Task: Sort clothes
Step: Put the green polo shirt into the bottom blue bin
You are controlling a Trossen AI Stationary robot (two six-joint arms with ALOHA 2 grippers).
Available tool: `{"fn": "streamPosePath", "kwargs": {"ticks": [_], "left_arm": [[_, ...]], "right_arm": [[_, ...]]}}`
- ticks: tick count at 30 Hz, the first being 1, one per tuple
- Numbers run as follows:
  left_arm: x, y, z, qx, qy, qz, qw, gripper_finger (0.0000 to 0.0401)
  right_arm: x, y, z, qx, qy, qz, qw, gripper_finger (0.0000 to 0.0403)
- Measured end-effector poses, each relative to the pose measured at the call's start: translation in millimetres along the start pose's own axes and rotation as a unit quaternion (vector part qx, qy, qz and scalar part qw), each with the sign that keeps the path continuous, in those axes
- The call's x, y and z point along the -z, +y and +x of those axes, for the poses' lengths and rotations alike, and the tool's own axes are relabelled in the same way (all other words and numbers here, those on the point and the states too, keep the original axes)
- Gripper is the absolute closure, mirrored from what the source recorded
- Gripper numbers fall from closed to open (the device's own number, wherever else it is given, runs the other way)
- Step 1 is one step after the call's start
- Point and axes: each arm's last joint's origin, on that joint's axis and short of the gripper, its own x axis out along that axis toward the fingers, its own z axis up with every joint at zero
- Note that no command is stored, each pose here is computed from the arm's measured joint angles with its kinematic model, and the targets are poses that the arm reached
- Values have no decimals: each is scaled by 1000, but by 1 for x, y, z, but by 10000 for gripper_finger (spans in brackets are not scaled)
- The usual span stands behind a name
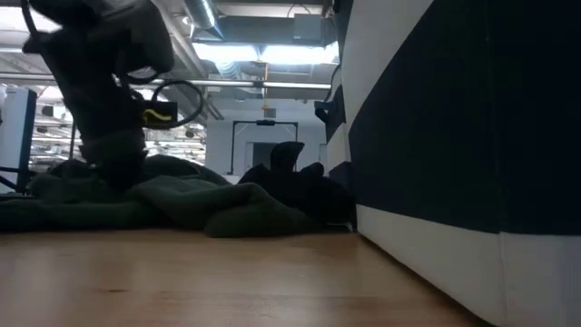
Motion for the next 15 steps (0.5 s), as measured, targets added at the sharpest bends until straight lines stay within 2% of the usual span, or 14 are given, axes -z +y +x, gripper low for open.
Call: {"fn": "streamPosePath", "kwargs": {"ticks": [7,11,15], "left_arm": [[0,12,22,43,-20,-62,997,229],[0,15,25,55,-19,-48,997,236],[0,15,25,59,-17,-28,998,284]], "right_arm": [[-1,0,0,5,-9,-7,1000,127],[-1,0,0,6,-9,-9,1000,127],[-1,0,0,6,-9,-9,1000,127]]}}
